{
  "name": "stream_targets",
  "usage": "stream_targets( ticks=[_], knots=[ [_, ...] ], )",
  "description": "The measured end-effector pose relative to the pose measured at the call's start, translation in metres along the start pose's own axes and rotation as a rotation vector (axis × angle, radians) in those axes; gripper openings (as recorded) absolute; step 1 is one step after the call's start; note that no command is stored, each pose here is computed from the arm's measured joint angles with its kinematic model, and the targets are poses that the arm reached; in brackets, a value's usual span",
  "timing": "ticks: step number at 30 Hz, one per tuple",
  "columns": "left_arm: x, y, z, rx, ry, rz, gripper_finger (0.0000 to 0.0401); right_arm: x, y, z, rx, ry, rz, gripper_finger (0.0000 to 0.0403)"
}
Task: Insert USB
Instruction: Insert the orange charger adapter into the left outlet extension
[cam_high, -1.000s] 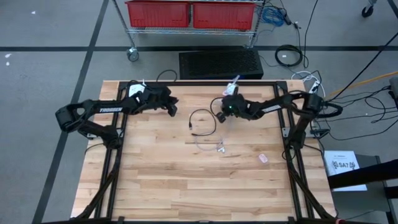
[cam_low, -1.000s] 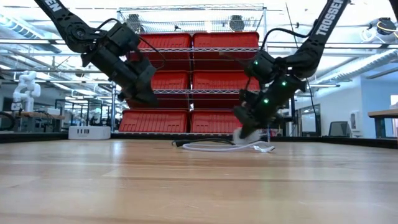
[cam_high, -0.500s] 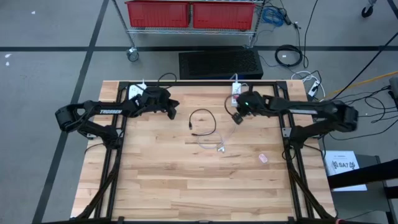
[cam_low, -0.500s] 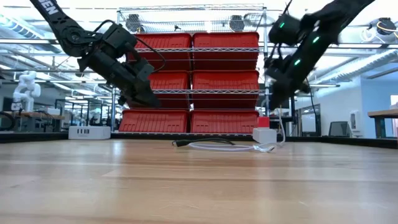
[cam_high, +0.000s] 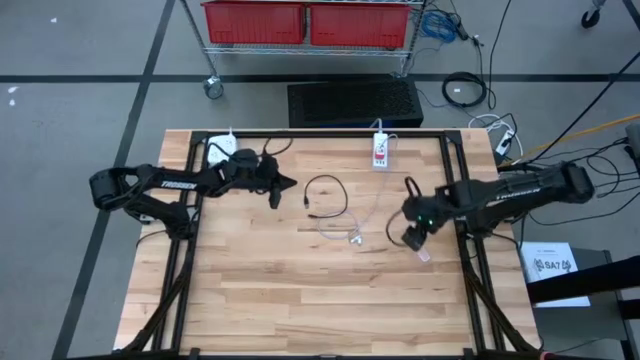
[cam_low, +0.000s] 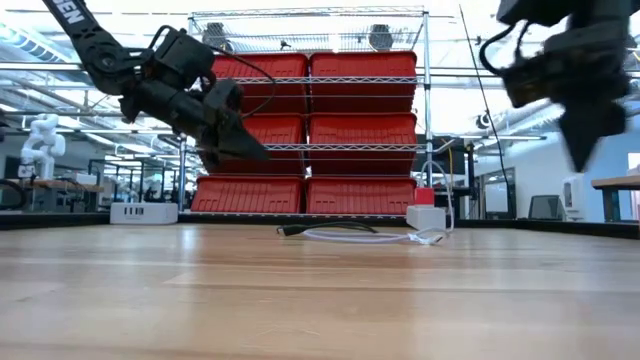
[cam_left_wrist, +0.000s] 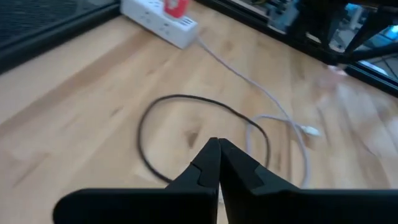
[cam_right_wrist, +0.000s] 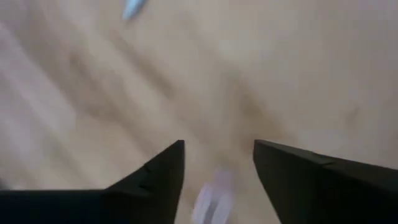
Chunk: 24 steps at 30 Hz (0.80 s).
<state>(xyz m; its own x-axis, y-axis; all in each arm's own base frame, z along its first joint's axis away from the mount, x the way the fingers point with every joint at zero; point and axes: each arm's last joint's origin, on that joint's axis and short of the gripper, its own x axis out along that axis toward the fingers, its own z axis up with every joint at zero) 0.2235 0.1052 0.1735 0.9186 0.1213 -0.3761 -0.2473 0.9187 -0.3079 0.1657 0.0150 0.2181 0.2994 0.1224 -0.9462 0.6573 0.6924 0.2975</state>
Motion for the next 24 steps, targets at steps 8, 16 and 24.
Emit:
stream_targets(
  ticks=[8, 16, 24],
  knots=[
    [0.005, -0.019, -0.004, 0.031, 0.021, -0.073, 0.0061, 0.005, 0.009, -0.031, 0.079, 0.171, -0.085, 0.0241],
    [0.007, -0.029, -0.007, 0.024, 0.034, -0.11, 0.012, 0.02, 0.017, -0.031, 0.059, 0.211, -0.127, 0.0242],
    [0.008, -0.032, -0.007, 0.028, 0.032, -0.107, 0.0137, 0.042, 0.024, -0.028, 0.055, 0.302, -0.174, 0.0242]
  ],
)
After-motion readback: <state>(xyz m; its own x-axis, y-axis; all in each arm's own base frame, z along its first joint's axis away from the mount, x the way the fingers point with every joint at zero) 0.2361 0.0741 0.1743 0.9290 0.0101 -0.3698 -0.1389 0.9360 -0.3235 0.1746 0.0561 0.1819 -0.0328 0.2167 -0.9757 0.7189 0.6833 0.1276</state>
